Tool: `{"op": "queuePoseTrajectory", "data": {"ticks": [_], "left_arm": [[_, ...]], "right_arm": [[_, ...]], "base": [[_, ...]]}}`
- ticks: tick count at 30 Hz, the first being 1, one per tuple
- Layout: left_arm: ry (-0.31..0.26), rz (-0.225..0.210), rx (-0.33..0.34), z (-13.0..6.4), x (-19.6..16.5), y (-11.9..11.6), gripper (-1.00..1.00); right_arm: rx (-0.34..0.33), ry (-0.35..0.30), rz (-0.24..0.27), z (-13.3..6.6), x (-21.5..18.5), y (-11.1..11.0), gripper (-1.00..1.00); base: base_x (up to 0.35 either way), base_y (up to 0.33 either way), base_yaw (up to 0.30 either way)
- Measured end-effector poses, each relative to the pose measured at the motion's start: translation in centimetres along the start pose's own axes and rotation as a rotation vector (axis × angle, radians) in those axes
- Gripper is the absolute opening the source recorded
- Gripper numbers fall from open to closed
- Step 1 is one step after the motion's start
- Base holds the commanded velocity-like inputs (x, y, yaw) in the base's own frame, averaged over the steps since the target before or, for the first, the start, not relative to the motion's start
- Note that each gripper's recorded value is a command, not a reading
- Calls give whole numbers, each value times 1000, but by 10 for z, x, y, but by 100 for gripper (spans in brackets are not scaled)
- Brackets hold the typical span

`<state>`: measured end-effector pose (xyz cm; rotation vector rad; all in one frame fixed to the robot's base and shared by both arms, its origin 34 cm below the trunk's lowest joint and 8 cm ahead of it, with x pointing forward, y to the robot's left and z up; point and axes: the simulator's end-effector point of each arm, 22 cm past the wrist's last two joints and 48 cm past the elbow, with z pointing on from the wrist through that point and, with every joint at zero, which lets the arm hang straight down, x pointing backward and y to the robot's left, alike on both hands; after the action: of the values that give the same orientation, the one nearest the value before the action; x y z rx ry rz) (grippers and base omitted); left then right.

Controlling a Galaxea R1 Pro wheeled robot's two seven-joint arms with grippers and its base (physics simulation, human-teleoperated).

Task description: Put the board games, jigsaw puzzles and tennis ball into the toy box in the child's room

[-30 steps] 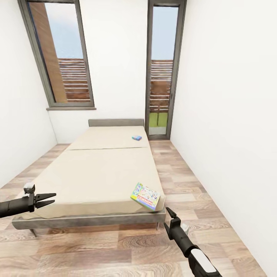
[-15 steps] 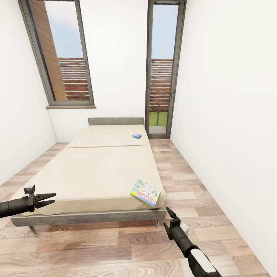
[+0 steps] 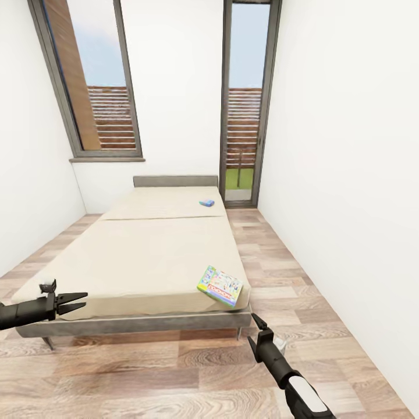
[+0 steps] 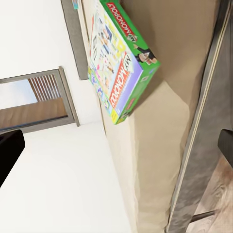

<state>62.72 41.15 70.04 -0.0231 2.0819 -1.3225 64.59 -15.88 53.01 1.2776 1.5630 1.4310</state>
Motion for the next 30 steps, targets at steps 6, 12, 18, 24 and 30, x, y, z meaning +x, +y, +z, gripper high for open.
{"op": "queuePoseTrajectory", "data": {"ticks": [6,12,18,24,30], "left_arm": [[-1,-1,3,3,9,9,100],[1,-4,3,6,19,19,100],[1,-6,6,8,26,25,100],[-2,-9,4,7,25,26,100],[0,-11,3,7,26,26,100]], "right_arm": [[-1,0,-1,0,-1,-13,100],[0,-1,-2,0,-3,-26,100],[-2,-3,-1,-1,-4,-35,100],[-1,-3,-1,-1,-4,-35,100],[-1,-4,-1,-1,-4,-35,100]], "base": [[0,0,0],[0,0,0],[0,0,0],[0,0,0],[0,0,0]]}}
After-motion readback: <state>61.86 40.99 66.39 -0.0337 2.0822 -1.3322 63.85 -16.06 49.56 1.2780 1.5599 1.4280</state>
